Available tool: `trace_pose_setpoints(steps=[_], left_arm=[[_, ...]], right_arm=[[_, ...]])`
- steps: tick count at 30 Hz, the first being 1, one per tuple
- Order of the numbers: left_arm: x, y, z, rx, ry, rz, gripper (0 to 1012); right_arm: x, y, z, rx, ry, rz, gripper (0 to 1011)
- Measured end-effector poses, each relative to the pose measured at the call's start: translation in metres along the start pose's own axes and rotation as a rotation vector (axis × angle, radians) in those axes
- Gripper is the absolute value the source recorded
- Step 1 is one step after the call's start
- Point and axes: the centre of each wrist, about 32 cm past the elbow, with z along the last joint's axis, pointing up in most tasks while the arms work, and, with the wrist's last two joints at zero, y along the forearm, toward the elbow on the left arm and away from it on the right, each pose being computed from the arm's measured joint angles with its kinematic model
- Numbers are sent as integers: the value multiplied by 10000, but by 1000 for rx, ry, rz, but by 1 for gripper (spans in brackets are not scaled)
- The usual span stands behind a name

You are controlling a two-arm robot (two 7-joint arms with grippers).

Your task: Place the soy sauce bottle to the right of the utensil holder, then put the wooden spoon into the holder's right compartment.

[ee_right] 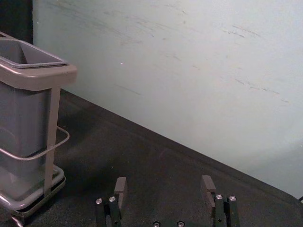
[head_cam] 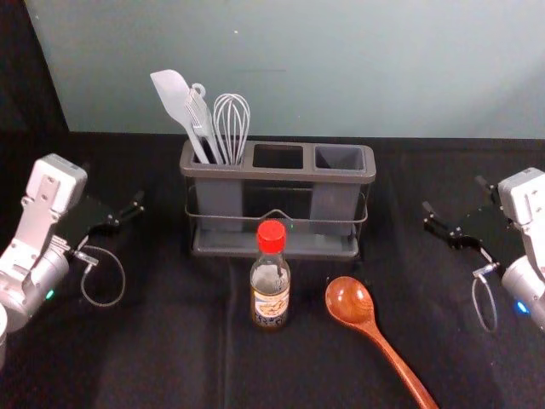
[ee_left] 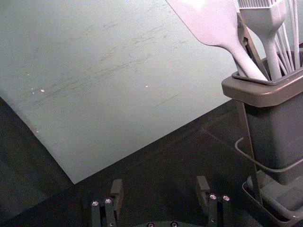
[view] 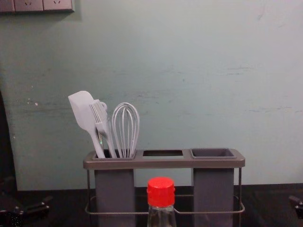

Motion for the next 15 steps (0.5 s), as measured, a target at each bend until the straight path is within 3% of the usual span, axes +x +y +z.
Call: trace_pose_setpoints(steps=[15], left_arm=[[0,0,0,0,0,0,1005]], right_arm=[[0,0,0,0,0,0,1002]])
